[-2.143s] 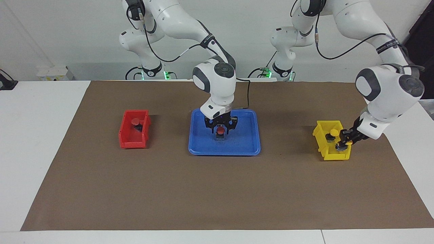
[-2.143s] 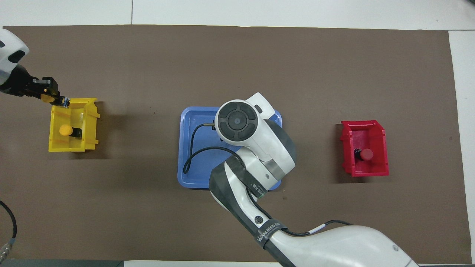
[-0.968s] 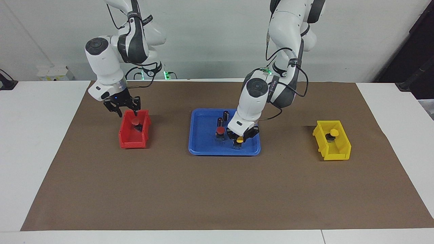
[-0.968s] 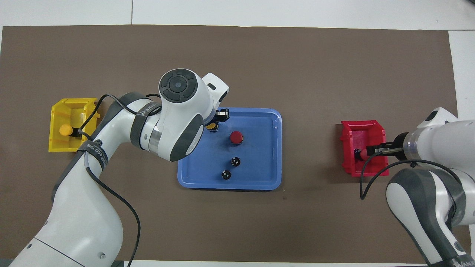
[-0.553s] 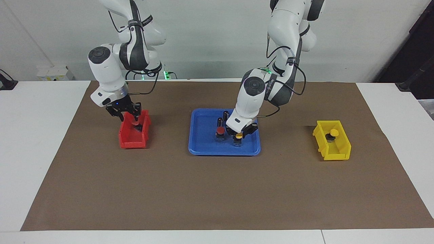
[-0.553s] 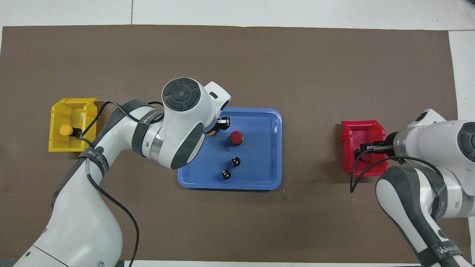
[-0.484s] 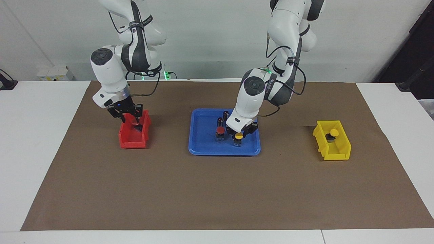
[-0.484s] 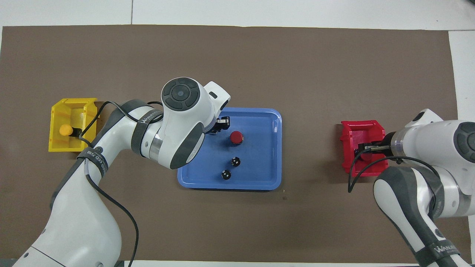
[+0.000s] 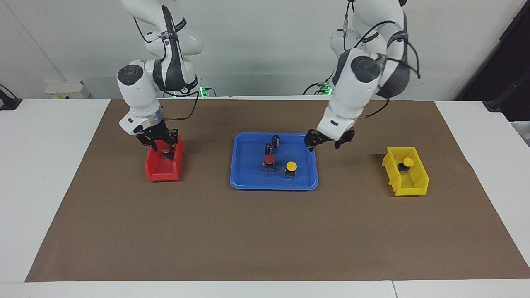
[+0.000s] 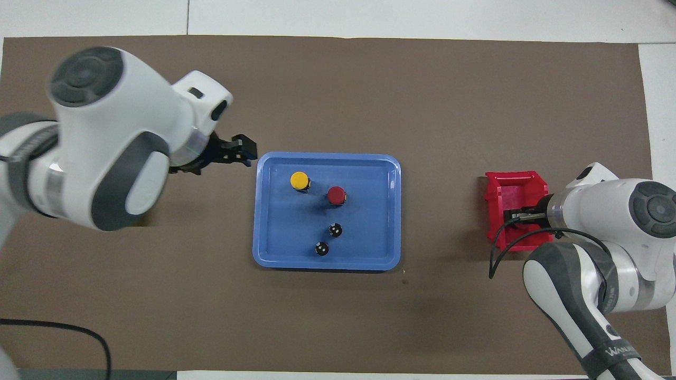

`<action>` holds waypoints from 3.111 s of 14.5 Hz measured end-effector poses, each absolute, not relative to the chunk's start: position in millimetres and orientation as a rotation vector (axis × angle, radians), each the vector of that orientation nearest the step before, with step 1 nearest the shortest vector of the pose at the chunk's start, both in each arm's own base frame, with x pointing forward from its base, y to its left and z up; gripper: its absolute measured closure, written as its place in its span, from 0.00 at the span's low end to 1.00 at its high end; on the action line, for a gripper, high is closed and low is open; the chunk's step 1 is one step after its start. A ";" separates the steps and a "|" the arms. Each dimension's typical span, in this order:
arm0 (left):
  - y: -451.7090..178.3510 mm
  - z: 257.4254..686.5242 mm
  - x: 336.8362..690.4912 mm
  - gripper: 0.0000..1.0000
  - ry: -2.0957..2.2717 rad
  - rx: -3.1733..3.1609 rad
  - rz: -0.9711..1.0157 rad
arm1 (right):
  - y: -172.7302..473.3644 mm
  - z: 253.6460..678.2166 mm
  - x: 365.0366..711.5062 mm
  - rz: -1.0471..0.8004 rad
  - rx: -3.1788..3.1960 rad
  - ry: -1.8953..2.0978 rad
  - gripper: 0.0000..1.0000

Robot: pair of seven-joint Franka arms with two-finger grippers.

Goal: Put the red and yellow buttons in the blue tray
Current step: 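Return the left gripper to the yellow holder while the right gripper grasps red button, then carry the second red button to the tray while the left gripper grasps yellow button, then release the red button in the tray and withdraw the right gripper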

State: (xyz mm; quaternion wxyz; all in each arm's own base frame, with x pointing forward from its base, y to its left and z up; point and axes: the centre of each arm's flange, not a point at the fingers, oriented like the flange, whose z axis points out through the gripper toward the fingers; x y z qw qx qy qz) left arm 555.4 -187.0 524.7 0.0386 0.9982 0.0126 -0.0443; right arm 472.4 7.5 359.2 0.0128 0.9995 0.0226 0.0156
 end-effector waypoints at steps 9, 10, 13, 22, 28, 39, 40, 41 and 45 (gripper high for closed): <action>47.8 517.7 578.5 0.05 0.037 3.100 0.016 | 3.0 347.9 463.2 0.019 3.114 0.113 0.49; 50.3 499.9 579.4 0.16 0.035 3.104 0.047 | 2.0 347.9 463.1 0.019 3.114 0.114 0.49; 56.6 441.4 572.2 0.30 -0.017 3.111 0.066 | 1.8 349.1 463.8 0.024 3.114 0.115 0.59; 63.3 381.0 554.6 0.32 -0.051 3.118 0.080 | 85.8 492.4 533.0 -0.039 3.095 0.212 0.59; 61.0 374.1 553.4 0.32 -0.054 3.118 0.072 | 269.9 443.9 531.8 0.056 3.123 0.018 0.59; 45.5 371.5 554.4 0.32 -0.054 3.118 0.080 | 317.9 342.3 517.1 0.038 3.098 0.048 0.59; 45.9 371.0 554.2 0.32 -0.053 3.118 0.083 | 317.6 341.7 517.4 0.044 3.089 0.059 0.53; 46.2 370.0 554.0 0.32 -0.052 3.118 0.089 | 316.3 341.0 518.2 0.047 3.079 0.065 0.39; 46.8 366.2 553.1 0.32 -0.050 3.119 0.092 | 294.0 406.9 546.7 0.066 3.062 -0.026 0.00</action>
